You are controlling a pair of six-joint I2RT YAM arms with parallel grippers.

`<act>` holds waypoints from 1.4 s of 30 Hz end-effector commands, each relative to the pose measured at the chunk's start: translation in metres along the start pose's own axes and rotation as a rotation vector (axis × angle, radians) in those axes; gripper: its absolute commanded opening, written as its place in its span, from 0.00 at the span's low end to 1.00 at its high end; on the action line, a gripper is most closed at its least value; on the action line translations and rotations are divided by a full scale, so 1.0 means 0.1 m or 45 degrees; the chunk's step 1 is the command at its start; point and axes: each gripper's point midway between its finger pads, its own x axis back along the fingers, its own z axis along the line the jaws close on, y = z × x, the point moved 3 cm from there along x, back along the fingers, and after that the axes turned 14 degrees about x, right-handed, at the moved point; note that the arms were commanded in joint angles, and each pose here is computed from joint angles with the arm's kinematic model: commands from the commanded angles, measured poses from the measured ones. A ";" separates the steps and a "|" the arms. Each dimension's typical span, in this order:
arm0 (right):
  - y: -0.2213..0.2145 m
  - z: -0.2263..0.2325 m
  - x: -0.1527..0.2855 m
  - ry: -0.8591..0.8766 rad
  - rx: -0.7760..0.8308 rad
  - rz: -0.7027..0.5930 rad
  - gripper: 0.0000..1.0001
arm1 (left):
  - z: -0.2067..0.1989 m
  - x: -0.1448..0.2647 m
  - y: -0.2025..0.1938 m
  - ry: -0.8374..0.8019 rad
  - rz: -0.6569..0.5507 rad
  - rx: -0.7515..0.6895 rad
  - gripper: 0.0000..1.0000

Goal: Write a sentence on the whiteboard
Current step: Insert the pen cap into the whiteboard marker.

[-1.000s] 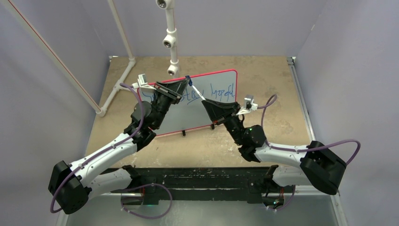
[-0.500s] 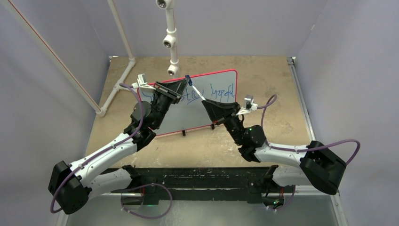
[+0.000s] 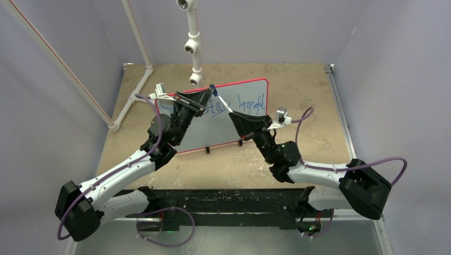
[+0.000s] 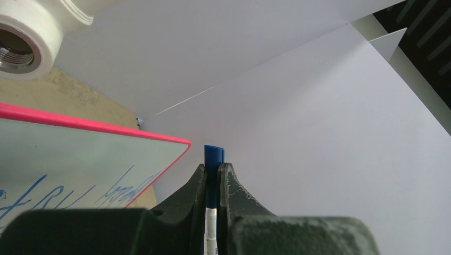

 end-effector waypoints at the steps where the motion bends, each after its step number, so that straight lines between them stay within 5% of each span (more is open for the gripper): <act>1: 0.07 0.04 -0.01 0.010 0.001 -0.031 0.00 | -0.15 -0.01 0.04 -0.069 -0.018 0.006 0.00; 42: 0.22 0.10 0.02 0.044 0.072 -0.047 0.00 | -0.02 0.09 -0.03 -0.070 -0.028 0.062 0.00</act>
